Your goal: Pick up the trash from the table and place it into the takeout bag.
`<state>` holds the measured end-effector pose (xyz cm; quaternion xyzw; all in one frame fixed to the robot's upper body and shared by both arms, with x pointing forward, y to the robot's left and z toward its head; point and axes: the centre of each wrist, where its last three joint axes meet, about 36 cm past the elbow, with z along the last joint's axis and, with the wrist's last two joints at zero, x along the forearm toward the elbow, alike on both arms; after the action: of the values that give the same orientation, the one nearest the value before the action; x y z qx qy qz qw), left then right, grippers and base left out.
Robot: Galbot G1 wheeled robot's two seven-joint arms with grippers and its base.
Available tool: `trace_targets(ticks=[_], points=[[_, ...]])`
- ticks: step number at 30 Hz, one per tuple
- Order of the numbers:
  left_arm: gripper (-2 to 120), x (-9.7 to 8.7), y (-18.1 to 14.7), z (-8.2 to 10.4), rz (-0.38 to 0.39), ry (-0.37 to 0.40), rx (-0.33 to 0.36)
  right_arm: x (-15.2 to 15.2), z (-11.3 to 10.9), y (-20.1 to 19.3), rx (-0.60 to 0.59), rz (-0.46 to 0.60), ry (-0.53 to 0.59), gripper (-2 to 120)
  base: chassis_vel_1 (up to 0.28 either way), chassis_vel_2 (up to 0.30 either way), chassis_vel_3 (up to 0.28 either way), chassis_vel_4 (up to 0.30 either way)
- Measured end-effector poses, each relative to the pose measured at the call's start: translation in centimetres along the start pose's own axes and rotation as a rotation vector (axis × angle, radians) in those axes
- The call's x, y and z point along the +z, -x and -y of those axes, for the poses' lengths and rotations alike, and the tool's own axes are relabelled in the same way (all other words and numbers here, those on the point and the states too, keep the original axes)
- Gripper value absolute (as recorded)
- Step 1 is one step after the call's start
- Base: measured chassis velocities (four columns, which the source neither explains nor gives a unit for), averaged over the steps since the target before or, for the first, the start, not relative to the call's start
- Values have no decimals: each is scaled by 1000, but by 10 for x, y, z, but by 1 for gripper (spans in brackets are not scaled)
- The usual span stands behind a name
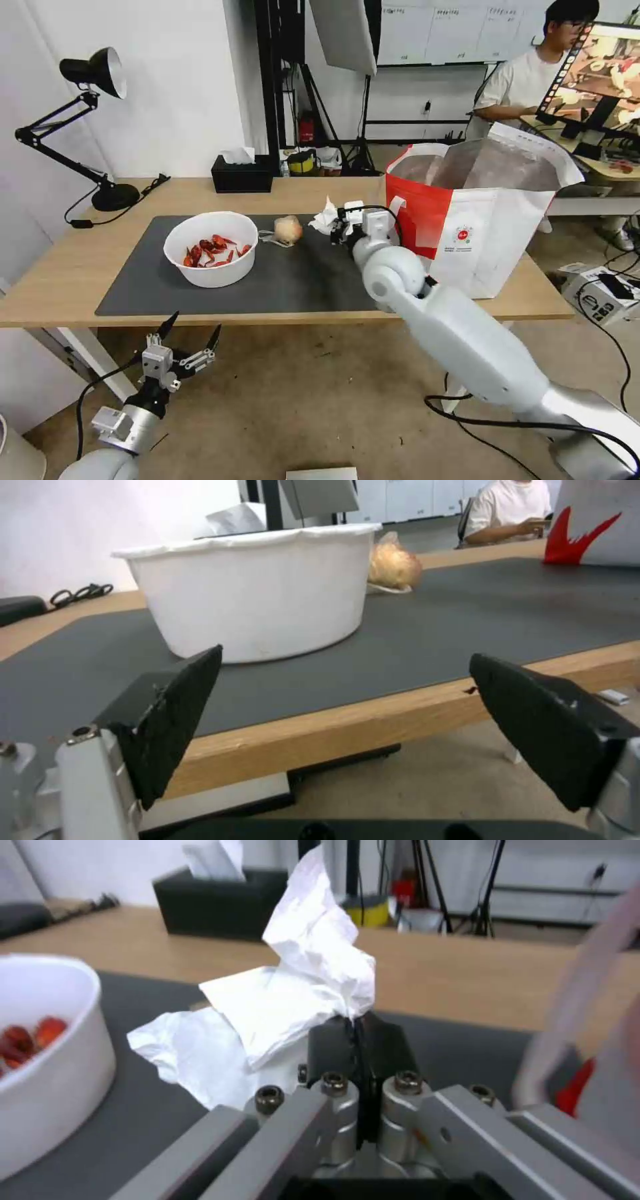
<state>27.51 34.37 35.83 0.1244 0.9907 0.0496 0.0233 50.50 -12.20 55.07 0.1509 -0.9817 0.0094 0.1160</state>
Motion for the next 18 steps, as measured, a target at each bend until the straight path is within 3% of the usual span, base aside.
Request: trace_targets(ticks=[5,8,9,11,18], points=[[100,-1,-1,1,-1,-2,-5,-8,16,-22,-2,97,1,0,0,0,0,0],[100,-1,-1,3,-2,-3,-8,-11,32,-34,51,234,-33,0,0,0,0,0],[100,-1,-1,3,-2,-3,-8,-11,32,-34,51,234,-33,0,0,0,0,0],[100,0,-2,4,-3,-5,-9,-13,43,-40,111,343,-71,0,0,0,0,0],[100,1,-2,6,-6,-6,-9,-27,73,-56,302,472,-105,0,0,0,0,0]])
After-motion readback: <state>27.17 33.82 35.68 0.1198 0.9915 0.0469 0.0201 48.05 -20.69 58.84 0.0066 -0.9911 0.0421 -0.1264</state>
